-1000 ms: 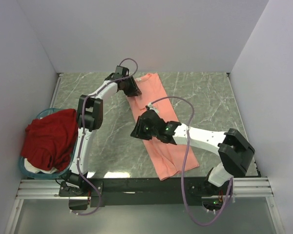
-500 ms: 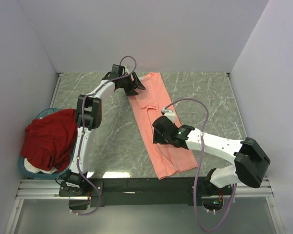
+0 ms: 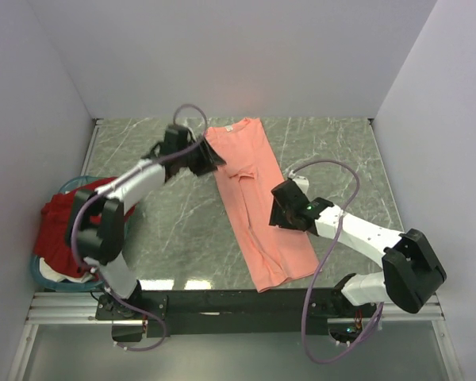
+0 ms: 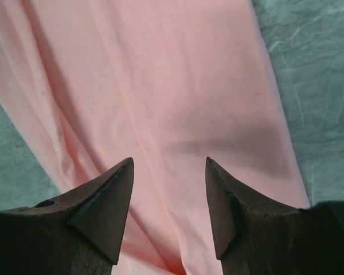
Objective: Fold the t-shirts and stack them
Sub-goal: Fold the tshirt
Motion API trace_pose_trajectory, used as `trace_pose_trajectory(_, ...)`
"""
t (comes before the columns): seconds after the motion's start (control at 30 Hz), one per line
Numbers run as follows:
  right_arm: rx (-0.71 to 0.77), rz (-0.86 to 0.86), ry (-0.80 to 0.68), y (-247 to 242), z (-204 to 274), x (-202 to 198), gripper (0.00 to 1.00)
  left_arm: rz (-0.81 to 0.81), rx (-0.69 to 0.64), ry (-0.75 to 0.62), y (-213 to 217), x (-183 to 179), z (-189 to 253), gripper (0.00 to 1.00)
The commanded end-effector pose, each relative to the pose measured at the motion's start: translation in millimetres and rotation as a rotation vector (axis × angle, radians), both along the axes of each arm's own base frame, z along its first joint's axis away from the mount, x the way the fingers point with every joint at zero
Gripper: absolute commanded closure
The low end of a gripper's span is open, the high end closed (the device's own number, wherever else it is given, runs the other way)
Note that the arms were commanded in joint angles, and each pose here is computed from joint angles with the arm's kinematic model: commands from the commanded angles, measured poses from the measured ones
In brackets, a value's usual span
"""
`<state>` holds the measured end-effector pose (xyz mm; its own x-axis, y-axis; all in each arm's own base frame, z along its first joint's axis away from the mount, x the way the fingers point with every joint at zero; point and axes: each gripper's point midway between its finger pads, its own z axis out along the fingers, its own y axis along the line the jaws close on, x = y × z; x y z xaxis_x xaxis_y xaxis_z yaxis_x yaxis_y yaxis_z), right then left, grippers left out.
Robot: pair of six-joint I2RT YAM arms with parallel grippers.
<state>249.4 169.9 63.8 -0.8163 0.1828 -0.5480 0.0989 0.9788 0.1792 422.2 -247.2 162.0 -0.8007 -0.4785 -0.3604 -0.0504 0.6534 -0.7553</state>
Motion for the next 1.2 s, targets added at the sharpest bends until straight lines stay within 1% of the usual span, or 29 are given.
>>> trace_pose_trajectory(0.0,0.008,-0.021,0.002,-11,-6,-4,0.40,0.064,0.076,0.072,-8,-61,-41,0.51)
trace_pose_trajectory(0.03,0.003,-0.031,0.013,-15,-11,-7,0.40,0.074,0.083,0.084,-7,-74,-48,0.52)
trace_pose_trajectory(0.07,0.001,-0.049,0.031,-22,-19,-13,0.41,0.054,0.112,0.134,-5,-103,-71,0.53)
trace_pose_trajectory(0.1,0.002,-0.056,0.038,-23,-22,-17,0.41,0.051,0.090,0.107,-4,-114,-62,0.53)
trace_pose_trajectory(0.13,0.014,-0.057,0.053,-24,-27,-22,0.41,0.032,0.088,0.111,-6,-128,-64,0.53)
trace_pose_trajectory(0.17,0.021,-0.072,0.066,-28,-36,-30,0.42,0.025,0.097,0.121,2,-146,-72,0.54)
trace_pose_trajectory(0.3,0.125,-0.050,0.113,-12,-48,-54,0.45,0.005,0.118,0.155,18,-184,-84,0.54)
trace_pose_trajectory(0.4,0.209,-0.057,0.119,7,-48,-61,0.45,0.027,0.142,0.142,31,-193,-85,0.53)
trace_pose_trajectory(0.43,0.235,-0.031,0.125,18,-47,-67,0.45,0.032,0.158,0.159,36,-198,-88,0.53)
trace_pose_trajectory(0.5,0.328,-0.036,0.131,43,-40,-68,0.46,0.054,0.186,0.145,43,-198,-86,0.53)
trace_pose_trajectory(0.53,0.369,-0.020,0.145,61,-37,-77,0.46,0.057,0.198,0.145,46,-198,-83,0.53)
trace_pose_trajectory(0.57,0.414,-0.004,0.139,79,-30,-74,0.46,0.069,0.211,0.141,49,-196,-82,0.53)
trace_pose_trajectory(0.63,0.474,0.018,0.166,107,-23,-83,0.46,0.079,0.222,0.131,53,-192,-79,0.52)
trace_pose_trajectory(0.7,0.537,0.042,0.184,133,-16,-82,0.46,0.077,0.234,0.127,57,-189,-75,0.52)
trace_pose_trajectory(0.73,0.533,0.035,0.197,139,-21,-82,0.46,0.093,0.230,0.123,62,-185,-71,0.53)
trace_pose_trajectory(0.77,0.573,0.071,0.196,154,-8,-82,0.48,0.091,0.230,0.123,63,-185,-69,0.52)
trace_pose_trajectory(0.83,0.539,0.071,0.159,154,-2,-76,0.48,0.078,0.229,0.113,65,-185,-64,0.53)
trace_pose_trajectory(0.9,0.479,0.050,0.141,143,-2,-76,0.47,0.066,0.236,0.103,68,-189,-59,0.53)
trace_pose_trajectory(0.93,0.476,0.043,0.116,137,3,-75,0.47,0.060,0.236,0.103,69,-192,-60,0.54)
trace_pose_trajectory(0.97,0.449,0.029,0.121,126,-5,-79,0.47,0.052,0.227,0.098,69,-196,-58,0.55)
trace_pose_trajectory(1.0,0.436,0.018,0.113,119,-7,-80,0.47,0.042,0.214,0.097,68,-199,-59,0.57)
trace_pose_trajectory(1.03,0.439,0.006,0.093,113,-3,-79,0.47,0.005,0.197,0.116,64,-209,-66,0.61)
trace_pose_trajectory(1.07,0.416,-0.001,0.105,104,-12,-84,0.47,-0.009,0.182,0.108,61,-212,-64,0.63)
trace_pose_trajectory(1.13,0.402,-0.010,0.099,93,-14,-89,0.47,-0.059,0.165,0.118,51,-226,-69,0.68)
trace_pose_trajectory(1.17,0.401,-0.009,0.098,90,-15,-91,0.48,-0.073,0.163,0.118,47,-230,-69,0.69)
